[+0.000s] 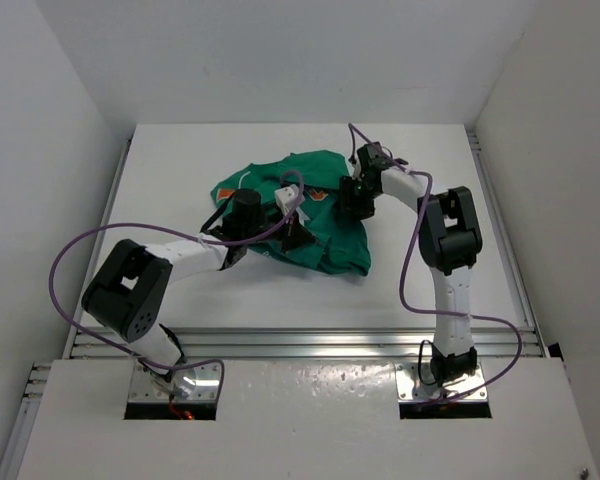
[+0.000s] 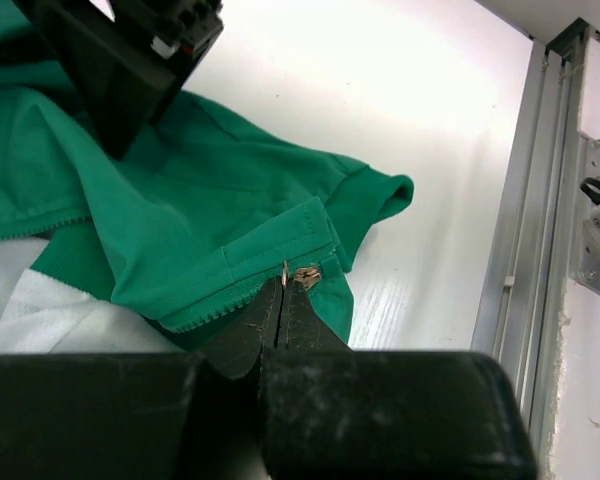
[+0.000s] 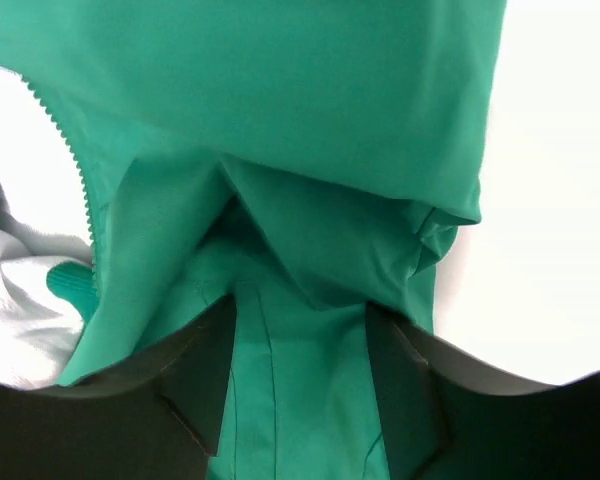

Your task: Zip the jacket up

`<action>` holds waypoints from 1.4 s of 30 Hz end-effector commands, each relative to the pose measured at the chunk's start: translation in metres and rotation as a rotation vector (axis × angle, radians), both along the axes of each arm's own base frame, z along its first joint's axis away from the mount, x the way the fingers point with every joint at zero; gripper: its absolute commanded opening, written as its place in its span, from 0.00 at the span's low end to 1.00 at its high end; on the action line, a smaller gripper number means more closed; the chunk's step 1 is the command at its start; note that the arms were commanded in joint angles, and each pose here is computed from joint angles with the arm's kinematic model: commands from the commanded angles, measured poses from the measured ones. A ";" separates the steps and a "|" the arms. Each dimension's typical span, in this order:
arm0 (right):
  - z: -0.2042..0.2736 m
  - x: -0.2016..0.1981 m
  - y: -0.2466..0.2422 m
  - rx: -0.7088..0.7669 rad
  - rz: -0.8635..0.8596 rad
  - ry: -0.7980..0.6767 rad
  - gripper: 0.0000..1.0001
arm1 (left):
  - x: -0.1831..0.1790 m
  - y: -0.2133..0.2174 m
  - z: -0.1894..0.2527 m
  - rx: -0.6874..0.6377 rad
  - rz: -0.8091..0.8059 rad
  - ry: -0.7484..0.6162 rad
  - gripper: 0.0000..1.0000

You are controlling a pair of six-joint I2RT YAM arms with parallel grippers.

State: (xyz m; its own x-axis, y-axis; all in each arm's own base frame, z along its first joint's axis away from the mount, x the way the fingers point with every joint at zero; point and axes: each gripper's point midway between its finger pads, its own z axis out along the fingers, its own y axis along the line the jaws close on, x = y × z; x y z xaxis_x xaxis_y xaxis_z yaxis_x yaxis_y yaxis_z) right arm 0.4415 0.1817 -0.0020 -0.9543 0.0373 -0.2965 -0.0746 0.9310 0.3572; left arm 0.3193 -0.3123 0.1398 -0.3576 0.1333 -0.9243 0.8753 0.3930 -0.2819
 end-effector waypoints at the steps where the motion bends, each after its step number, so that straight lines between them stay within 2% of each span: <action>1: 0.009 0.009 -0.011 -0.097 0.002 -0.035 0.56 | 0.001 -0.004 0.003 0.001 -0.007 -0.034 0.00; 4: 0.017 0.032 -0.010 -0.100 0.001 -0.138 0.58 | 0.003 -0.004 0.002 0.005 0.004 -0.036 0.00; 5: 0.023 0.041 -0.008 -0.092 -0.001 -0.166 0.55 | 0.004 -0.003 0.002 0.003 0.015 -0.026 0.00; 7: 0.021 0.058 -0.010 -0.084 -0.018 -0.194 0.47 | 0.004 -0.003 0.002 0.003 0.015 -0.026 0.00; 8: 0.029 0.071 -0.010 -0.063 -0.036 -0.226 0.35 | 0.001 -0.006 0.002 -0.001 0.009 -0.015 0.00; 9: 0.031 0.080 -0.008 -0.053 -0.043 -0.253 0.31 | 0.001 -0.007 0.004 -0.007 0.009 -0.024 0.00; 12: 0.050 0.092 -0.007 0.021 -0.055 -0.326 0.25 | 0.000 -0.009 0.003 -0.019 0.008 0.005 0.00; 13: 0.059 0.097 -0.009 0.059 -0.055 -0.391 0.25 | 0.000 -0.010 0.002 -0.030 0.014 0.023 0.00; 14: 0.083 0.095 -0.008 0.102 -0.053 -0.437 0.25 | 0.001 -0.010 0.000 -0.030 0.014 0.024 0.00; 16: 0.086 0.074 -0.001 0.248 -0.022 -0.433 0.30 | 0.002 -0.013 -0.001 -0.051 0.027 0.064 0.00; 17: 0.115 0.065 -0.004 0.307 -0.037 -0.508 0.32 | 0.005 -0.015 0.002 -0.066 0.030 0.064 0.00; 18: 0.099 0.037 -0.002 0.366 -0.025 -0.450 0.35 | 0.004 -0.016 0.003 -0.077 0.038 0.095 0.00; 19: 0.140 0.039 -0.003 0.428 0.008 -0.593 0.37 | 0.008 -0.017 0.004 -0.086 0.049 0.094 0.00; 20: 0.142 0.013 -0.006 0.466 0.000 -0.578 0.41 | 0.009 -0.018 0.007 -0.096 0.051 0.092 0.00; 21: 0.124 -0.008 -0.011 0.475 -0.012 -0.538 0.46 | 0.012 -0.019 0.005 -0.100 0.065 0.115 0.00; 23: 0.152 -0.036 -0.007 0.555 0.024 -0.597 0.46 | 0.016 -0.021 0.005 -0.109 0.078 0.124 0.00; 25: 0.142 -0.065 -0.007 0.584 0.016 -0.567 0.46 | 0.019 -0.023 0.002 -0.113 0.081 0.138 0.00; 26: 0.160 -0.076 0.004 0.647 0.035 -0.579 0.46 | 0.018 -0.023 0.003 -0.116 0.083 0.148 0.00; 29: 0.149 -0.110 0.024 0.709 0.065 -0.532 0.43 | 0.020 -0.025 -0.002 -0.116 0.087 0.166 0.00; 34: 0.130 -0.138 0.047 0.745 0.108 -0.512 0.43 | 0.028 -0.026 0.007 -0.147 0.106 0.197 0.00; 42: 0.122 -0.139 0.051 0.732 0.117 -0.540 0.49 | 0.037 -0.025 0.013 -0.177 0.126 0.242 0.00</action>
